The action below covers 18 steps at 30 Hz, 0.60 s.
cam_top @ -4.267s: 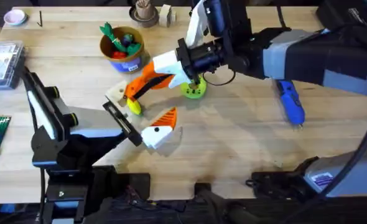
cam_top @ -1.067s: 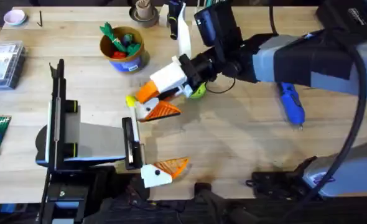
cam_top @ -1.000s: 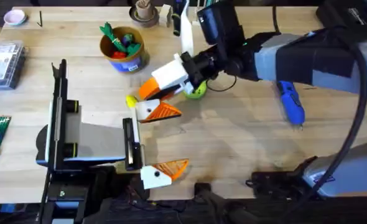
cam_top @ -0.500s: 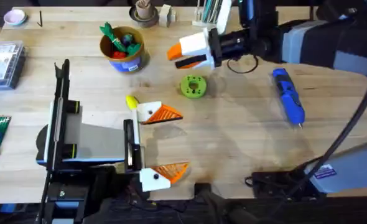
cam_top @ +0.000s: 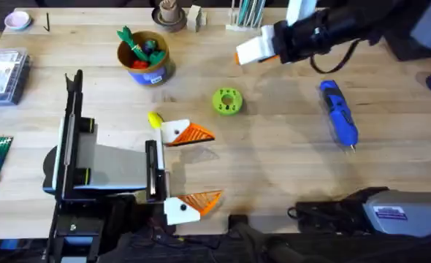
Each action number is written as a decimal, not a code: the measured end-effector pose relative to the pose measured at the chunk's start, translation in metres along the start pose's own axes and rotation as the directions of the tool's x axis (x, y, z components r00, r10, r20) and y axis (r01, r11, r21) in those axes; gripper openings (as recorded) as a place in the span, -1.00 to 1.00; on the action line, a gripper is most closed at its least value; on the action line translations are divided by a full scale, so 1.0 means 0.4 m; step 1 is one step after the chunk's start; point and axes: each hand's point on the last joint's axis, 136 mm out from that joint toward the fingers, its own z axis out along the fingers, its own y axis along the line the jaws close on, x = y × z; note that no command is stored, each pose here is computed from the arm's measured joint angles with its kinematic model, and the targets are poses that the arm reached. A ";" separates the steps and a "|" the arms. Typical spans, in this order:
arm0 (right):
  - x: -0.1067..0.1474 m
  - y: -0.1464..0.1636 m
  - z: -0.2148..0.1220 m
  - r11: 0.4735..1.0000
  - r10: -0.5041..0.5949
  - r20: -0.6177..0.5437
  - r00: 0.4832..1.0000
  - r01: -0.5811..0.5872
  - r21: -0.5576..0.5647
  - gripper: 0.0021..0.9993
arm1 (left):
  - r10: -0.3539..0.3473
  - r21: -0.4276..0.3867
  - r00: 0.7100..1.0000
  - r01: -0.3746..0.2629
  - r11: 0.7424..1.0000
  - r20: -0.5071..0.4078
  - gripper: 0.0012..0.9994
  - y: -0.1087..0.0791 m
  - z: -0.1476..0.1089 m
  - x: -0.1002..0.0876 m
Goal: Pick up the gripper from the table and insert it into the empty holder that is missing its gripper. Then pick up a screw, insert it into the mounting hole, and use the screwdriver to tighten it. Finally, clean up the table by picking up the vegetable and placing it into the bucket.
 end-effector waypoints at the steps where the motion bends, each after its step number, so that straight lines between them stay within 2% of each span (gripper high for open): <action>1: -0.001 -0.013 -0.012 0.999 -0.018 -0.001 1.000 0.018 0.045 0.59 | -0.001 0.000 1.000 0.001 1.000 0.000 0.99 0.000 0.000 0.000; 5: 0.008 -0.078 -0.032 0.976 -0.061 -0.030 0.998 0.066 0.208 0.59 | 0.000 0.000 1.000 0.000 1.000 0.000 0.99 0.000 0.000 0.000; 8: 0.014 -0.110 -0.030 0.960 -0.071 -0.051 0.996 0.082 0.269 0.59 | 0.000 0.000 1.000 0.000 1.000 0.000 0.99 0.000 0.000 0.000; 18: 0.020 -0.139 -0.026 0.942 -0.077 -0.074 0.994 0.097 0.321 0.59 | 0.000 0.000 1.000 0.000 1.000 0.000 0.99 0.000 0.000 0.000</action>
